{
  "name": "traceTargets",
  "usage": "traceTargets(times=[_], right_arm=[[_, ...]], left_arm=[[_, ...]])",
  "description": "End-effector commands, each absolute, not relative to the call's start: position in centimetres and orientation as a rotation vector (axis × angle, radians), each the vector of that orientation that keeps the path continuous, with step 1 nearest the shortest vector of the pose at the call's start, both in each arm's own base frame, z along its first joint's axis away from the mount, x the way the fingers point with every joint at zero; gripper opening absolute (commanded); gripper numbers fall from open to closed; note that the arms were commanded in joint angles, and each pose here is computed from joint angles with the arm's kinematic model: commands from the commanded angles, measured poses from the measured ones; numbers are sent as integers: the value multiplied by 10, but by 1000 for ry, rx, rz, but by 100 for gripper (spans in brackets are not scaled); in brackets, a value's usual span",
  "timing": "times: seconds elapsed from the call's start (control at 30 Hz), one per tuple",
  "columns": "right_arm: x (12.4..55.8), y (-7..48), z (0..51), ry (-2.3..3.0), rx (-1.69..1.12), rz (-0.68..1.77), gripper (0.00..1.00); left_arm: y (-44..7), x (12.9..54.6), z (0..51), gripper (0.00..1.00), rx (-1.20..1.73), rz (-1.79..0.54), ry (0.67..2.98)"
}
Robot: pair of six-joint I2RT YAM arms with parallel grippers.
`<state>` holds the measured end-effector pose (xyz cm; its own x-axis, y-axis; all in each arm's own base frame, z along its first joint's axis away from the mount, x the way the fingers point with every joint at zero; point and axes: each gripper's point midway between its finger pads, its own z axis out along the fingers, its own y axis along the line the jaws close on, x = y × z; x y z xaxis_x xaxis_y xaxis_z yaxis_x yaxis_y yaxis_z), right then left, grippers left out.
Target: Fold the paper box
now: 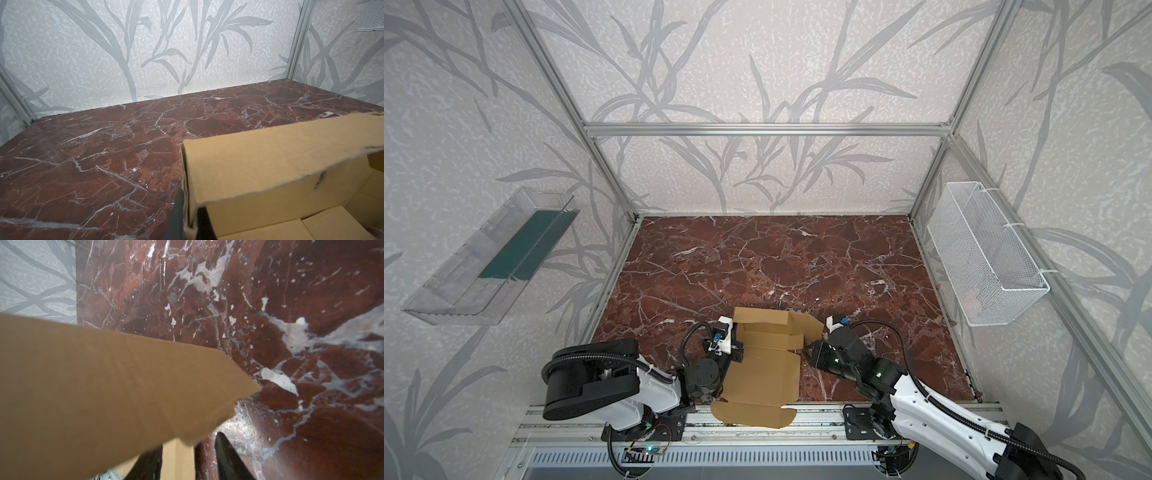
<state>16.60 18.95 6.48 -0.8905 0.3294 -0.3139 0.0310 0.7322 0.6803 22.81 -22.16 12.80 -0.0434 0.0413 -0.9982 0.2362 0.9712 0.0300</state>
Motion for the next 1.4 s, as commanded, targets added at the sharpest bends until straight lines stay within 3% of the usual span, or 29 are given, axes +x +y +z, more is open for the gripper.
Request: traceTargets(times=[0.0,0.43,1.37], right_arm=[[176,200,72,2461,239,1010,44],[191,200,46,2461,279,920,44],[194,253,88,2262,46,1105,41]], left_arm=[[-224,228,130,0,195,-138,1603],[-227,225,128,0,191,-116,1605],[-228,225,120,0,173,-112,1620]])
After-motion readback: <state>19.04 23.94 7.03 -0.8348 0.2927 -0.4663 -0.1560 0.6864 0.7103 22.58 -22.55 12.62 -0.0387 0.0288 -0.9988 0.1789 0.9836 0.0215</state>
